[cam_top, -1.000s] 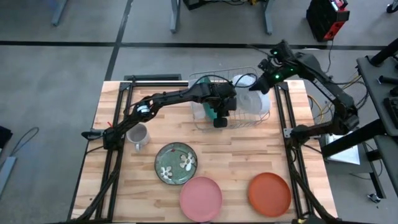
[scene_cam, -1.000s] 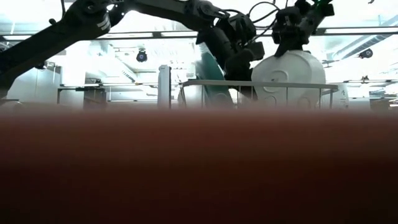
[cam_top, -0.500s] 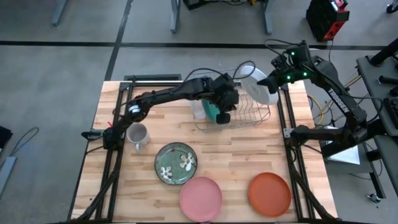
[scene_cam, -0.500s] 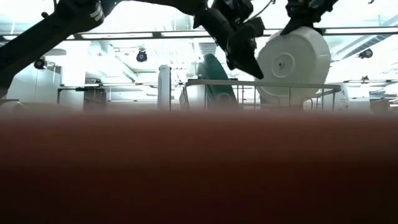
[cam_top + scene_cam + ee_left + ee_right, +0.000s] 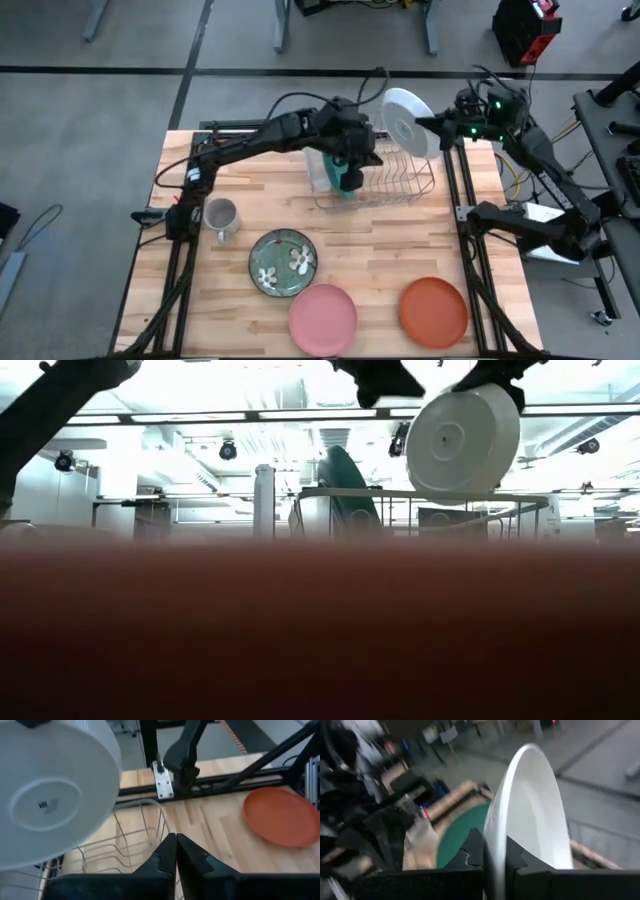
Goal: Sort dishes
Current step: Put the white plate in the dish rack
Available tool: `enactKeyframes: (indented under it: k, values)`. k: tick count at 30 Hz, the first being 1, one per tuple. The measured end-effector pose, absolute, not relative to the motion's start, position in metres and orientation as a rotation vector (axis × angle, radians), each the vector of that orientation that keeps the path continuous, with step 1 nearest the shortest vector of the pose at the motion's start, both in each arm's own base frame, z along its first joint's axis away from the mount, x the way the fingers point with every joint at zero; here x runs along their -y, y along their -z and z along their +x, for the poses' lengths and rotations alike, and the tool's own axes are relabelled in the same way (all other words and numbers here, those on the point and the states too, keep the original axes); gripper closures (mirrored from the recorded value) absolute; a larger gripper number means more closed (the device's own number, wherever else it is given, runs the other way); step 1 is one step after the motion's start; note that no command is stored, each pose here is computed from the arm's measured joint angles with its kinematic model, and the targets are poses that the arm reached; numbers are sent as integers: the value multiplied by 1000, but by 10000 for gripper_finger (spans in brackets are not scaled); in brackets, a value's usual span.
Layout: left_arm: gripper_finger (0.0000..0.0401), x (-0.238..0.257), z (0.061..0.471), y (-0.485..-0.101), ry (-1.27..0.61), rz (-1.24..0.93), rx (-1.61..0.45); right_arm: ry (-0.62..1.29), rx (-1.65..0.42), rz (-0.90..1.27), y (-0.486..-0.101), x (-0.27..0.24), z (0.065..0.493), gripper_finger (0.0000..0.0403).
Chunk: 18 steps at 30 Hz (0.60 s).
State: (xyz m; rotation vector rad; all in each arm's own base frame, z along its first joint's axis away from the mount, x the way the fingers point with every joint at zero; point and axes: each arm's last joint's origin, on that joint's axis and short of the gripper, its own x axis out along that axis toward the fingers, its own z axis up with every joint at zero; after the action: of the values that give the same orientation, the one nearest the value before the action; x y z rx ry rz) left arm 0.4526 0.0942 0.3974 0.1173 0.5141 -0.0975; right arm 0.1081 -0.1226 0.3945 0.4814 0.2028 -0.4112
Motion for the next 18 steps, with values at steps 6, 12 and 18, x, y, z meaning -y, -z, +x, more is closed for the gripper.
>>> enactKeyframes:
  k: [6,12,18]
  values:
    - [401,-89,429,-440,80,157,-370,373,54,549,-351,114,109,401]
    - [401,-87,417,-455,64,168,-336,478,178,541,-313,109,106,401]
    - [401,-88,415,-455,58,168,-342,522,277,555,-295,106,103,402]
